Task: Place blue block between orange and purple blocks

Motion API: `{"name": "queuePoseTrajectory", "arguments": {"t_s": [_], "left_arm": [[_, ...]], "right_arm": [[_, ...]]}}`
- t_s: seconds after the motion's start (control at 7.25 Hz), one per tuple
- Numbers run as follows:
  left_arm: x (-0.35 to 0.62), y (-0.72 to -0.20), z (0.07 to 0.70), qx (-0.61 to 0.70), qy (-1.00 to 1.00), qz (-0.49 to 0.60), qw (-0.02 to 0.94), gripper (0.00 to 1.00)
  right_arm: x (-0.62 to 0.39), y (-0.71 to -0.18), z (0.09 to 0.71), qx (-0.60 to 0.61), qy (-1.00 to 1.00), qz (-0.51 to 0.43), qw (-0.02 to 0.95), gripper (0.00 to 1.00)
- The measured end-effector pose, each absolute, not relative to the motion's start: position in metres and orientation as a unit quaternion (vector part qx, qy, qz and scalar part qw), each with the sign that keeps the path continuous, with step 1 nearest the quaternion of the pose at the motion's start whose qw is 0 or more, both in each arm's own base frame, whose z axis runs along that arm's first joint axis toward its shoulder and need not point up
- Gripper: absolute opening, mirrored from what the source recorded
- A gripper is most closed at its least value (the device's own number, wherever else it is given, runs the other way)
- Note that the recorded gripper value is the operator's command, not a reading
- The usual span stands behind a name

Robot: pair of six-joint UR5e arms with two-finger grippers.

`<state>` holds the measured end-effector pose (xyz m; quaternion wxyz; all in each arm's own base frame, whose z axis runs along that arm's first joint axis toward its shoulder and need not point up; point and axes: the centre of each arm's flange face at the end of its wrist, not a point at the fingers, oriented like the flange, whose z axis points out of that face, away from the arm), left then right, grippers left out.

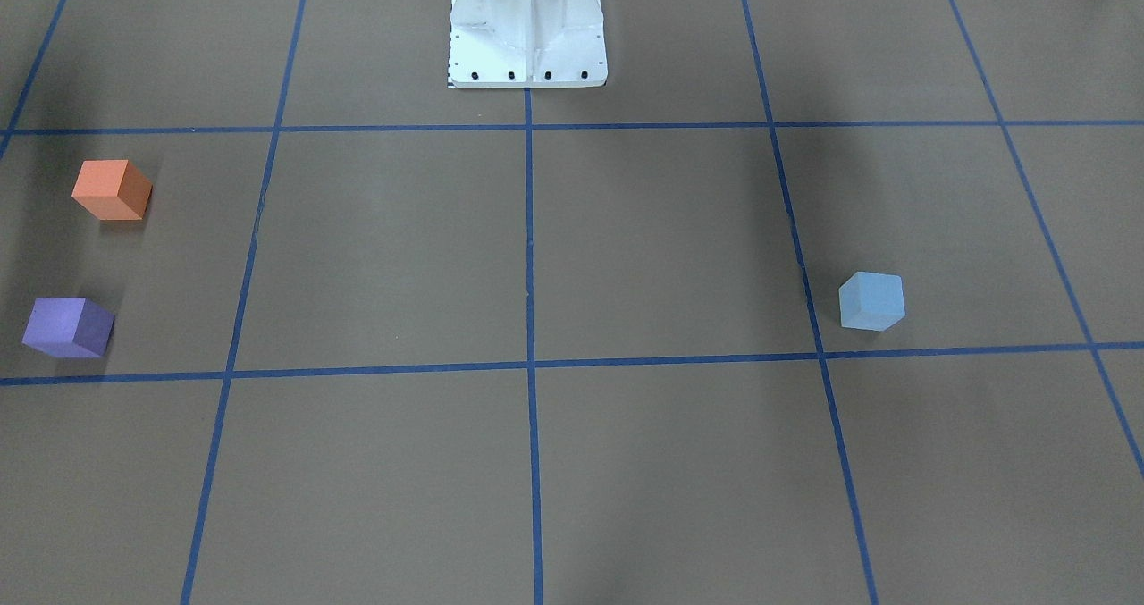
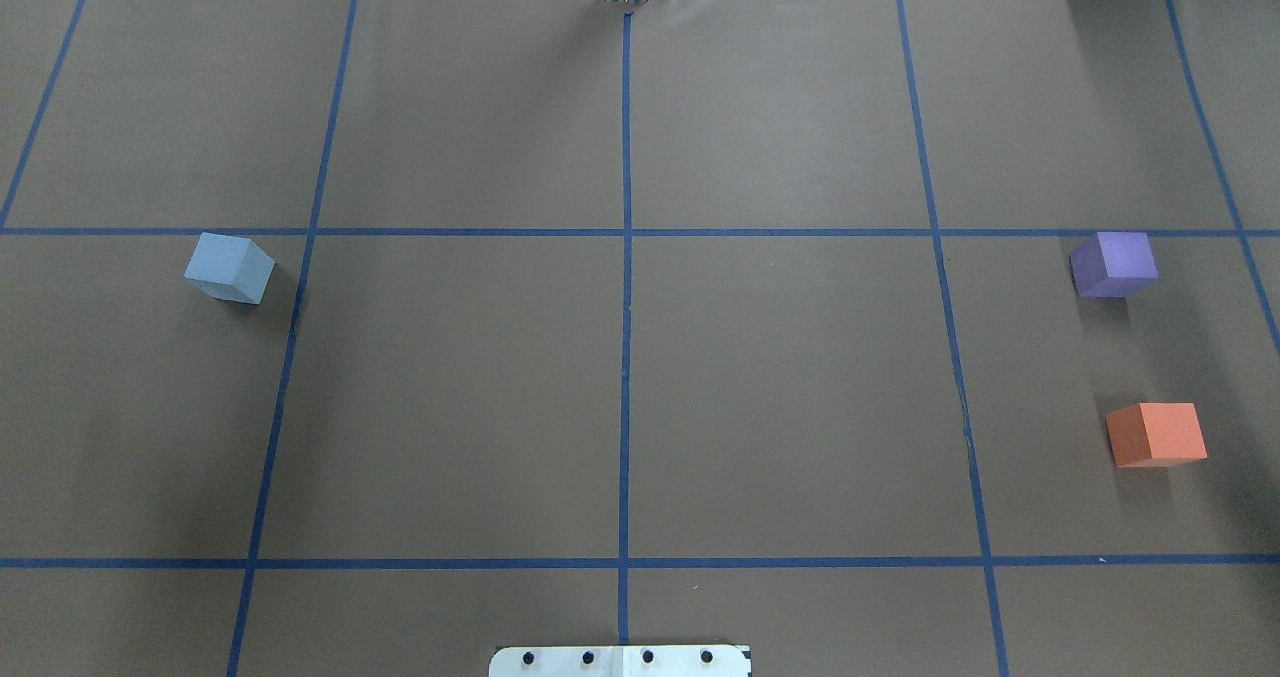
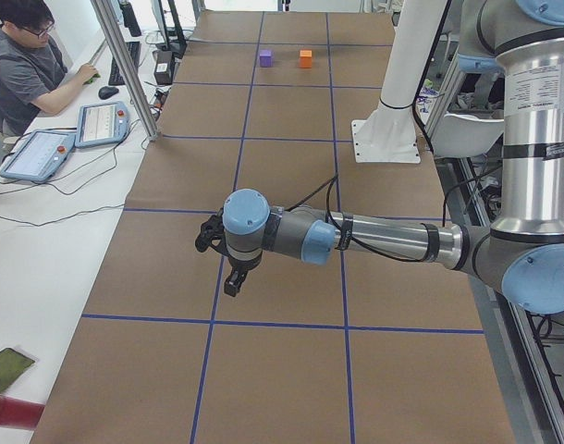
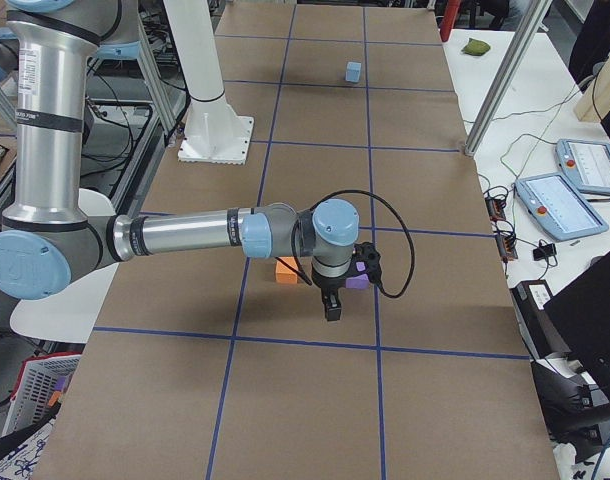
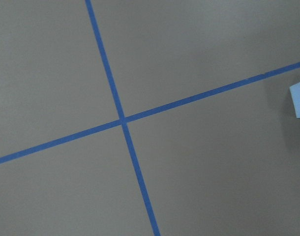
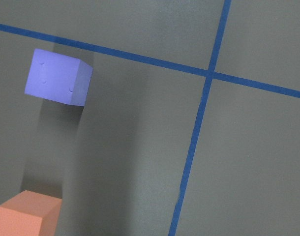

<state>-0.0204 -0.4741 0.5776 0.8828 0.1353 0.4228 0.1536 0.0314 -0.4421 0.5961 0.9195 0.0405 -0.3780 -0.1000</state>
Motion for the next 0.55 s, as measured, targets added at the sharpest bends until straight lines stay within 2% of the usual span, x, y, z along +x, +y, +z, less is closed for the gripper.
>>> {"name": "queuePoseTrajectory", "arguments": {"t_s": [0.55], "left_arm": [[0.14, -0.503, 0.52, 0.073, 0.438, 0.113, 0.889, 1.0]], "right_arm": [[0.031, -0.442, 0.596, 0.041, -0.379, -0.1, 0.919, 1.0]]}}
